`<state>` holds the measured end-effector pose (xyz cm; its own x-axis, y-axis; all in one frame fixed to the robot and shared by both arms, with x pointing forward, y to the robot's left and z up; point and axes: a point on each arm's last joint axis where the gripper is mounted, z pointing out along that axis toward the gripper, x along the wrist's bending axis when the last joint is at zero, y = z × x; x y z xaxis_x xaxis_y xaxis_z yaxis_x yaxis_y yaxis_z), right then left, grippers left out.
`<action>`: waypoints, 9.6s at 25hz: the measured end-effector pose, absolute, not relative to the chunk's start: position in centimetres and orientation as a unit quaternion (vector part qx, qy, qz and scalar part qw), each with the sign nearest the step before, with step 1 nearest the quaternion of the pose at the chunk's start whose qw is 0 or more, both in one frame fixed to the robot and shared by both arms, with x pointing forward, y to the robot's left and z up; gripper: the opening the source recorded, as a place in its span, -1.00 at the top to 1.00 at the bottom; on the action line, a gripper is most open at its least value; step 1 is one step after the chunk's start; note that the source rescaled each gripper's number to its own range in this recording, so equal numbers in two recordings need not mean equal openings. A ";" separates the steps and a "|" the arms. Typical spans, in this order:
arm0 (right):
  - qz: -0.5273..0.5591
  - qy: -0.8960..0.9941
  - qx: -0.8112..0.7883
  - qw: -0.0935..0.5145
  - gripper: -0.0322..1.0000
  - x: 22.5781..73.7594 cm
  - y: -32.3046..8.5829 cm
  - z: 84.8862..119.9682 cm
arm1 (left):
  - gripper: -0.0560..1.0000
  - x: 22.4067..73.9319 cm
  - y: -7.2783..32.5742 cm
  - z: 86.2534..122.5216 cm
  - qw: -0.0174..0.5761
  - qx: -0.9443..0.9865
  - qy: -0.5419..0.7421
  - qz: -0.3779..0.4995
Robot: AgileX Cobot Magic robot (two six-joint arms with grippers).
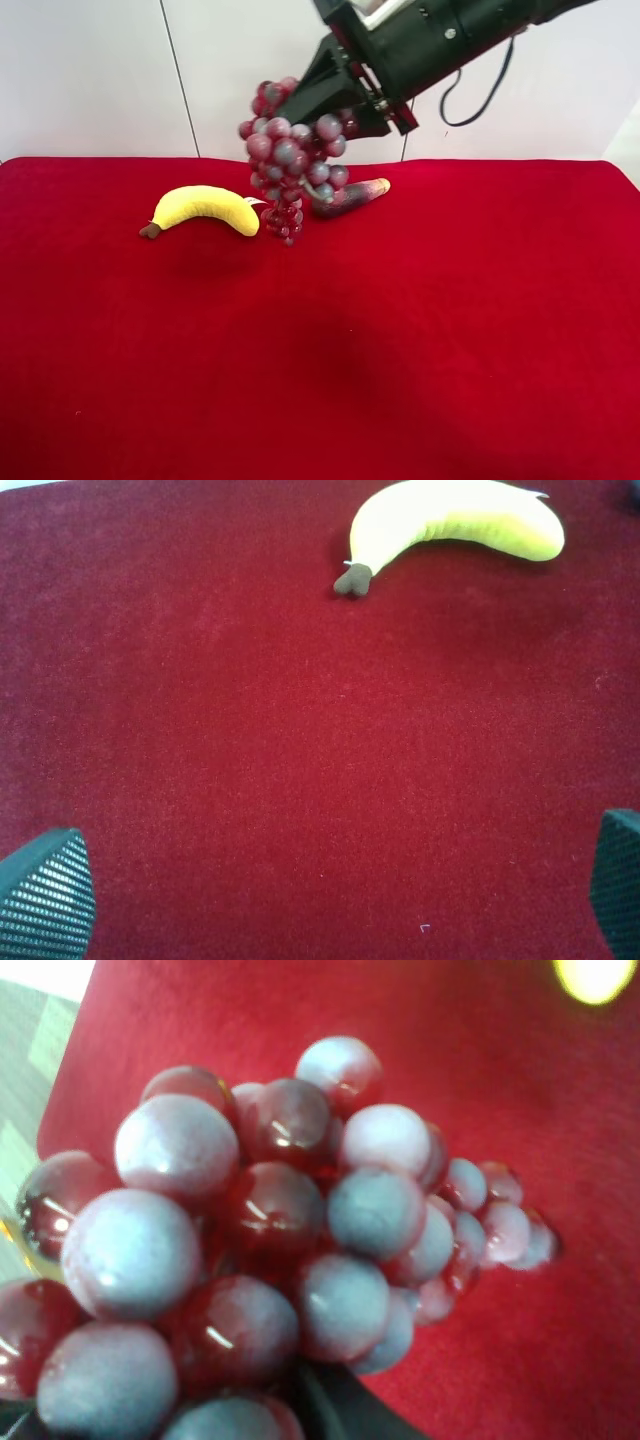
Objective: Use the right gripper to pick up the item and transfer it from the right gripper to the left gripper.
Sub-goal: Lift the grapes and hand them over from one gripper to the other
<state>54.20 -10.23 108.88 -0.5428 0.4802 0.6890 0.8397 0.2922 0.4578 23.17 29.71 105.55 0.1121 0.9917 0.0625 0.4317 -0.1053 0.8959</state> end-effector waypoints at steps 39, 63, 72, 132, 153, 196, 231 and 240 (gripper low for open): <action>-0.412 -0.813 -0.381 0.158 0.88 52.9 -5.0 111.0 | -1.00 38.5 25.3 106.2 0.462 0.747 0.419 0.230; -0.420 -0.809 -0.384 0.148 0.88 53.2 -4.9 111.1 | -1.00 44.5 14.0 103.9 0.434 0.776 0.329 0.318; -0.413 -0.816 -0.381 0.137 0.88 53.3 -5.1 111.0 | -1.00 45.2 11.1 103.8 0.434 0.774 0.328 0.325; -0.427 -0.842 -0.309 0.118 0.93 52.2 -6.2 113.0 | -1.00 45.6 11.3 103.0 0.414 0.744 0.418 0.318; -0.371 -0.856 -0.355 0.058 0.93 52.6 -7.1 112.4 | -1.00 45.9 11.8 102.8 0.391 0.741 0.422 0.346; -0.391 -0.833 -0.390 0.020 0.93 54.3 -6.4 111.4 | -1.00 45.2 9.8 105.1 0.481 0.737 0.413 0.234; -0.391 -0.851 -0.349 -0.029 0.94 53.4 -4.8 111.5 | 0.75 45.4 10.1 105.5 0.486 0.720 0.434 0.239; -0.390 -0.852 -0.346 -0.036 0.07 53.4 -4.9 111.6 | 0.75 45.3 10.0 105.5 0.490 0.721 0.435 0.227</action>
<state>53.41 -4.91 111.64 -0.7576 0.6185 0.2085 0.5618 0.4555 0.6906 45.27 9.97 105.49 0.5193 0.8489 -0.0987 0.4046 -0.1425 0.9033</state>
